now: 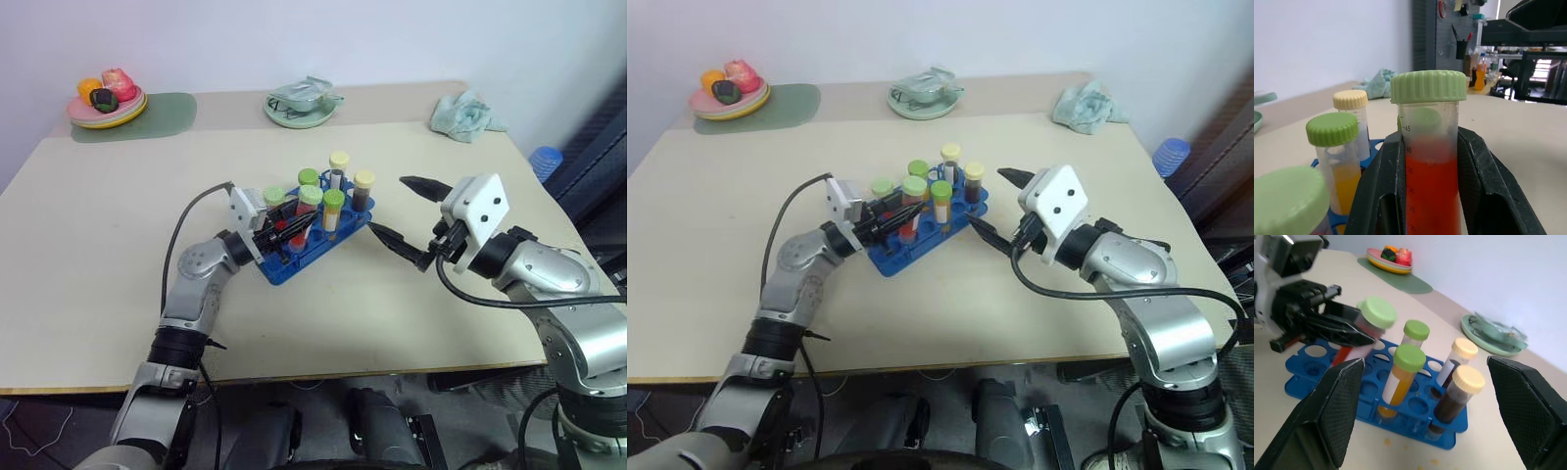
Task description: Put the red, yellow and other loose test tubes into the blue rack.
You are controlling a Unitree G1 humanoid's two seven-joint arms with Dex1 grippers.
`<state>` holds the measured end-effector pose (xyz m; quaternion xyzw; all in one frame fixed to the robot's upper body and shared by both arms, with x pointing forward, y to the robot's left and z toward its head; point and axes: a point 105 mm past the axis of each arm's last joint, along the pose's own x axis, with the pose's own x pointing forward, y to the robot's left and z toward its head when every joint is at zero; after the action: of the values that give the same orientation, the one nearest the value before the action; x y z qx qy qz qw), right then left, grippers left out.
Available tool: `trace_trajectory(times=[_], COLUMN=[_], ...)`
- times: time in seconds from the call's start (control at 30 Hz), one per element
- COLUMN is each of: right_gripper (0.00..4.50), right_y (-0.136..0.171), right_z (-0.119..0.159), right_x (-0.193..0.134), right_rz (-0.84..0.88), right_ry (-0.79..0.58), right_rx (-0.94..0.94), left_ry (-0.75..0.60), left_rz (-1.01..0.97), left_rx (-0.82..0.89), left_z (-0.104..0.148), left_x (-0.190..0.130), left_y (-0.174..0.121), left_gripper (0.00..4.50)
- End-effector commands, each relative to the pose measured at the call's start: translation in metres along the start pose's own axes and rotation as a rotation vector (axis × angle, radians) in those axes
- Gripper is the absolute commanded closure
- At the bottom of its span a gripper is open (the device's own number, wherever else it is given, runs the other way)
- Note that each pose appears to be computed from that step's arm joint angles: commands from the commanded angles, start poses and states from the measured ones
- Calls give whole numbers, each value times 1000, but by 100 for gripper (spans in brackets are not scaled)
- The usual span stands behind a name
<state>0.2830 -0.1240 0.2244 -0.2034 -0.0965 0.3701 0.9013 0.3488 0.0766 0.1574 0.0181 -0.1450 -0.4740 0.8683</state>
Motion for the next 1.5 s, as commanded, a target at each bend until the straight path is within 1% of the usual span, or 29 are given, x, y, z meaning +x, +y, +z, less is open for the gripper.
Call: trace_trajectory(times=[0.03, 0.27, 0.5, 0.87, 1.07, 1.27, 1.5], right_gripper=[37, 37, 37, 37, 37, 37, 37], right_y=[-4, -5, -1, 0, 0, 1, 0], right_z=[10, 2, -3, -1, -3, -3, -3], right_x=[-1, -5, -7, -4, -4, -3, -2], right_rz=[-5, -10, -9, 0, 5, 10, 10], right_ry=[-34, -24, -22, -25, -22, -26, -32], right_rx=[-36, -33, -29, -26, -22, -19, -18], left_ry=[75, 82, 68, 66, 87, 88, 81], left_rz=[55, 35, -4, -43, -26, -14, -4], left_rx=[-3, -8, -5, 4, 25, 39, 36], left_z=[-17, -19, -15, -14, -18, -18, -18], left_x=[-7, -8, -4, -5, -3, 2, -2], left_y=[9, 3, -4, -10, -10, -7, -5], left_gripper=[370, 370, 370, 370, 370, 370, 370])
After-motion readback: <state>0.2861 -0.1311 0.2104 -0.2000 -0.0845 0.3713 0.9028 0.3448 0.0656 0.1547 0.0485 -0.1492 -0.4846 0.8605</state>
